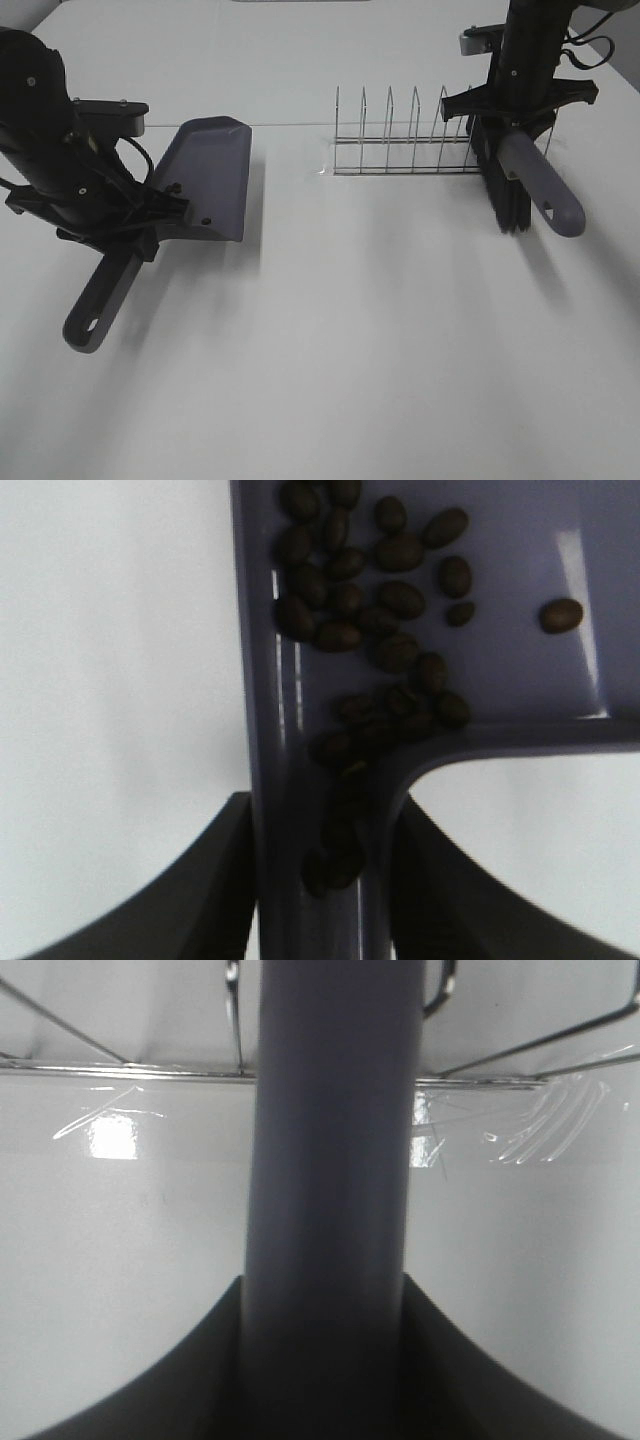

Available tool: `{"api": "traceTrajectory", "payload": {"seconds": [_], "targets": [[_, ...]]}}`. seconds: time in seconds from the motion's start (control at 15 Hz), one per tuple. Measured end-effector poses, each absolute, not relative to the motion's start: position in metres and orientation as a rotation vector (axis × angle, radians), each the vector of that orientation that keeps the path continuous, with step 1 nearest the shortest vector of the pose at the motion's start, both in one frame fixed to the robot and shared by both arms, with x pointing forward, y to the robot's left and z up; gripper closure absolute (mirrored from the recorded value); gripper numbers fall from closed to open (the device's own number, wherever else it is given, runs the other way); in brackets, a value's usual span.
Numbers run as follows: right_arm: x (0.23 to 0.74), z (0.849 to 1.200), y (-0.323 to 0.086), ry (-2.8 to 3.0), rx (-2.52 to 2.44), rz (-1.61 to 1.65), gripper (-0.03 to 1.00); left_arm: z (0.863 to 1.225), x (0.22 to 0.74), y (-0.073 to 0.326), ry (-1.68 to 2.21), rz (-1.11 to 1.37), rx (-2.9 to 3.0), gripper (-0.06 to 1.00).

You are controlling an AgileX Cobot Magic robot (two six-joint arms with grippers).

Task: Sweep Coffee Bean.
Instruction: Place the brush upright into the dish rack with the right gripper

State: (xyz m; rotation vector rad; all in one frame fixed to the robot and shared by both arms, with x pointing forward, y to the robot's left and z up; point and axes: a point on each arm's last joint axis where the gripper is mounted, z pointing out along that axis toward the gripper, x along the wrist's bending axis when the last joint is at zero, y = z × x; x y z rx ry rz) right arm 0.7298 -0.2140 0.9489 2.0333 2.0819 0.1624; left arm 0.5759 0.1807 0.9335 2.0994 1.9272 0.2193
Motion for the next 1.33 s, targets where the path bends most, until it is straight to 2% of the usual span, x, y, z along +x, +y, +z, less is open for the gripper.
{"api": "traceTrajectory", "payload": {"seconds": [0.6,0.87,1.0,1.2,1.27,1.33], "targets": [[0.743,0.95,-0.215,2.026,2.0,0.306,0.6,0.934,0.576,0.181,1.927,0.219,2.099,0.58],[0.744,0.951,-0.215,2.021,1.998,0.314,0.36,0.934,0.576,0.181,1.927,0.219,2.099,0.58],[0.743,0.952,-0.215,2.02,1.998,0.315,0.31,0.934,0.576,0.181,1.925,0.221,2.097,0.58],[0.737,0.975,-0.216,2.008,1.999,0.328,0.29,0.934,0.576,0.18,1.931,0.212,2.081,0.58],[0.727,1.004,-0.218,1.997,2.006,0.343,0.29,0.934,0.576,0.179,1.938,0.2,2.061,0.58],[0.723,1.014,-0.219,1.998,2.013,0.334,0.29,0.934,0.577,0.177,1.941,0.191,2.039,0.58]]}}
